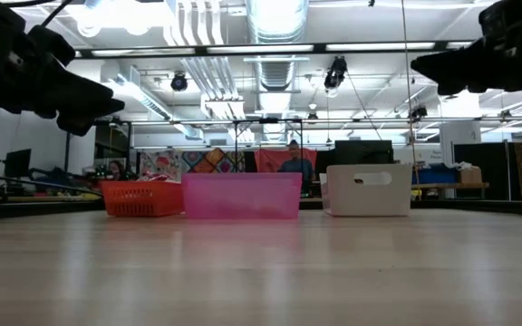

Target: Organize candy in baskets

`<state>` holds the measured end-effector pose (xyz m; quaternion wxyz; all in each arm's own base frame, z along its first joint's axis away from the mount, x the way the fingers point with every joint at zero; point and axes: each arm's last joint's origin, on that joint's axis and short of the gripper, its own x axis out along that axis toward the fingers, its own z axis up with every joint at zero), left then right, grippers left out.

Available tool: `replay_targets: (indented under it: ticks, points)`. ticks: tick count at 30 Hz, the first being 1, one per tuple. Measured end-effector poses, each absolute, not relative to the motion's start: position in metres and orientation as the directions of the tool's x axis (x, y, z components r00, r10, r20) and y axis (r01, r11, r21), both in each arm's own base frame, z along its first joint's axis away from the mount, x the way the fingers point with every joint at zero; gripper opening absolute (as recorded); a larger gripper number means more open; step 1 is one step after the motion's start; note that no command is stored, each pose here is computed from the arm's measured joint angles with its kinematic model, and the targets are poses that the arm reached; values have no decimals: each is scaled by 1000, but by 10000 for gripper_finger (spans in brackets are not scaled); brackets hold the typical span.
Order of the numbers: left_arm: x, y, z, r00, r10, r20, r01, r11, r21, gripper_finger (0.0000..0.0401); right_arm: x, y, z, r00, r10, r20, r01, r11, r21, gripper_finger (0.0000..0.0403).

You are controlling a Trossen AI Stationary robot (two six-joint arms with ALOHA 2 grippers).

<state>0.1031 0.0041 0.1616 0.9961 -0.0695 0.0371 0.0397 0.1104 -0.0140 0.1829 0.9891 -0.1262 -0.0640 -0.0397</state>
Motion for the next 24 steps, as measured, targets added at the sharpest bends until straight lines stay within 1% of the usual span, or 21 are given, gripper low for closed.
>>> replay_targets:
  ticks: [3,5,10,17,20,24]
  points:
    - [104,4,160,993,74,-94,-86,987,-135,151,108,-14,179,993,-61,99,83,967,-239,79]
    - [104,4,160,992,74,-101,-88,987,-134,151,106,-13,175,996,-68,65,80,976,-203,79]
    - [105,4,158,990,79,-118,-95,987,-132,151,105,-13,166,997,-73,-26,73,997,-13,79]
    - [107,4,157,987,79,-137,-97,987,-131,151,106,-14,162,995,-72,-75,84,982,170,79]
    - [107,4,156,986,79,-144,-98,987,-130,151,107,-14,161,994,-71,-83,85,979,184,79]
    - [107,4,155,985,79,-151,-99,987,-130,151,107,-14,161,994,-71,-81,84,983,164,79]
